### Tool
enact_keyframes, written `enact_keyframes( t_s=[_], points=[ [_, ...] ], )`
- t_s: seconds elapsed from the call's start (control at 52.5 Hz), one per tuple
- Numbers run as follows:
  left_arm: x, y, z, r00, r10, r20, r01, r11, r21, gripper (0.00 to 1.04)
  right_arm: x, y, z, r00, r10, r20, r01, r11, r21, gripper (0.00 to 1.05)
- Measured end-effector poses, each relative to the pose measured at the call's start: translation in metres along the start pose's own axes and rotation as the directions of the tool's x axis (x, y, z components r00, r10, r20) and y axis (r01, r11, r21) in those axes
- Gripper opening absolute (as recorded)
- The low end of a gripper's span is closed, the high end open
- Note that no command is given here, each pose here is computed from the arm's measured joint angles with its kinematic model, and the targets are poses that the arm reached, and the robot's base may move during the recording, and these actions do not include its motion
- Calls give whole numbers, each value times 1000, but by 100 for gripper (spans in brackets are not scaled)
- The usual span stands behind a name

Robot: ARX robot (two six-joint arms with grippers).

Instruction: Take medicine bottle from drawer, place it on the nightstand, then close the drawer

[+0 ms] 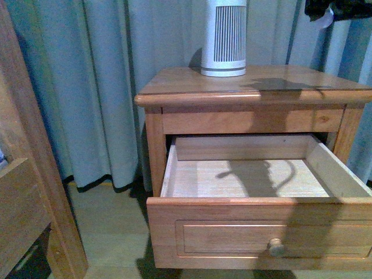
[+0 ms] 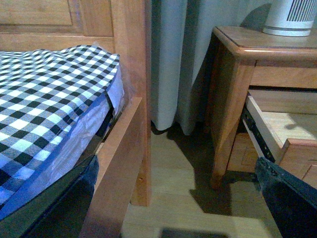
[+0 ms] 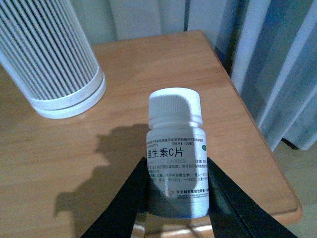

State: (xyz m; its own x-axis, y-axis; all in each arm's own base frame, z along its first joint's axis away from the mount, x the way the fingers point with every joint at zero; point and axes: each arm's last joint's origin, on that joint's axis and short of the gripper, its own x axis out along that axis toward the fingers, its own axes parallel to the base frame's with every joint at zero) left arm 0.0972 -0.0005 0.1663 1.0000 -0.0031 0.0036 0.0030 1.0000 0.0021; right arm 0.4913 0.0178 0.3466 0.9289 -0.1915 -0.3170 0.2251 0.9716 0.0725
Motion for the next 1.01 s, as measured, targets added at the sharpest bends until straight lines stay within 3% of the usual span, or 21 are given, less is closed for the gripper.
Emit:
enact_keyframes(
  t_s=[0.381,0.857,1.009],
  points=[
    [0,0,0,1000,0,0,0,1000,0,98,68,-5,-47,989,-95,-109,91,995,-36,29],
    [0,0,0,1000,0,0,0,1000,0,98,54,-5,-45,999,-45,-3,45,998,32,99],
    [0,0,0,1000,0,0,0,1000,0,98,-1,-20,-29,1000,-11,1,11,997,80,98]
  ],
)
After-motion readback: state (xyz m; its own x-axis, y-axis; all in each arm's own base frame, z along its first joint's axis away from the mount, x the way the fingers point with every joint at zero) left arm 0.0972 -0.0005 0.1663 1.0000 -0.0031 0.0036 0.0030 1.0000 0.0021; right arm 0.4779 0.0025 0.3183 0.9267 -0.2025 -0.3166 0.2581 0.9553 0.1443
